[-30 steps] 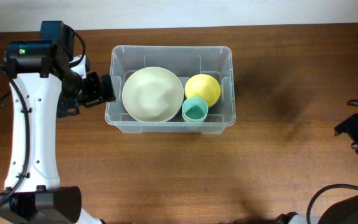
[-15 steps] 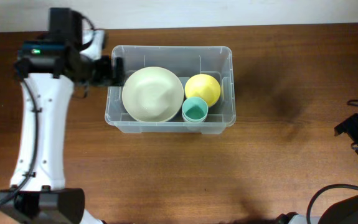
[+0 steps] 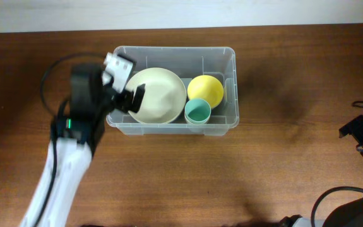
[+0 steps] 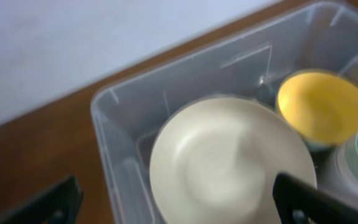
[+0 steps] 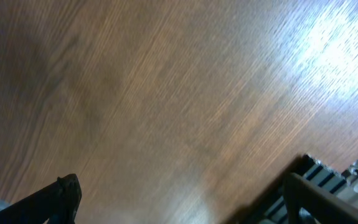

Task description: Pack container

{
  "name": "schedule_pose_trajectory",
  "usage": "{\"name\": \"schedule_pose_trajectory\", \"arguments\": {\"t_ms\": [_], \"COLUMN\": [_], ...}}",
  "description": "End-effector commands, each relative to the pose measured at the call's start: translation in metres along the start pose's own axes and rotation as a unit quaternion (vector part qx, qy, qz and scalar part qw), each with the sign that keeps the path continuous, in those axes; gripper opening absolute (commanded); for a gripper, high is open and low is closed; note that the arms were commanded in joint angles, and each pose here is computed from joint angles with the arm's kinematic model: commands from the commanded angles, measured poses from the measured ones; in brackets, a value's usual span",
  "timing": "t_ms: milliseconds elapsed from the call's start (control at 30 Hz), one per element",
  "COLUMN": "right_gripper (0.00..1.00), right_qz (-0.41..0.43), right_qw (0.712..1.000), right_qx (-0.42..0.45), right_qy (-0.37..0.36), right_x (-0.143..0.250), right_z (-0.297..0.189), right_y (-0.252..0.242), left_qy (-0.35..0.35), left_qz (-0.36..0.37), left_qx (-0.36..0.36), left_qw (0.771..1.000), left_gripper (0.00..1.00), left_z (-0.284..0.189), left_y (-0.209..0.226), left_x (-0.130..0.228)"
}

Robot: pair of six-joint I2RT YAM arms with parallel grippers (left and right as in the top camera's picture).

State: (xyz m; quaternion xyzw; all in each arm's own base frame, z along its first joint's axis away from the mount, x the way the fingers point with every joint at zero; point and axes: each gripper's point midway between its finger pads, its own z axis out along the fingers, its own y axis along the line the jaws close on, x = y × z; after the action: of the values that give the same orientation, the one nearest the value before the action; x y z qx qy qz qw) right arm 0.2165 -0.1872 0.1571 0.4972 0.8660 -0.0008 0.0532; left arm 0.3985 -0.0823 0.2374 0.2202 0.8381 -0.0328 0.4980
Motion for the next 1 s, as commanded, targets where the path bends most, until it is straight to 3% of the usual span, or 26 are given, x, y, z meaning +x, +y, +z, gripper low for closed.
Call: {"name": "schedule_pose_trajectory", "arguments": {"t_ms": [0,267,467,800,967], "right_gripper": [0.99,0.99,0.99,0.99,0.99], "right_qz": [0.007,0.007,0.007,0.007,0.007], "right_qw": [1.0,1.0,1.0,1.0,1.0], "right_qx": [0.002,0.002,0.002,0.002,0.002], "right_qy": [0.002,0.002,0.002,0.002,0.002], "right_x": [0.0,0.0,0.0,0.0,0.0], "right_z": [0.001,0.001,0.001,0.001,0.001], "right_y": [-0.001,-0.001,-0.001,-0.001,-0.001], "left_qy": [-0.061,-0.223,-0.296,-0.324,-0.302], "left_qz": [0.014,0.036,0.053,0.06,0.052], "left_qx": [-0.031,-0.122,-0.151,-0.16,-0.163], "left_qw": [0.998,0.967,0.942,0.93,0.938], "left_gripper": [1.0,1.0,1.0,1.0,1.0], "left_z": [-0.029,-0.103,-0.128,-0.134,-0.13], "left_y": [0.001,-0.001,-0.009,-0.016,-0.016], "left_x": [0.024,0.063,0.072,0.085,0.099]}}
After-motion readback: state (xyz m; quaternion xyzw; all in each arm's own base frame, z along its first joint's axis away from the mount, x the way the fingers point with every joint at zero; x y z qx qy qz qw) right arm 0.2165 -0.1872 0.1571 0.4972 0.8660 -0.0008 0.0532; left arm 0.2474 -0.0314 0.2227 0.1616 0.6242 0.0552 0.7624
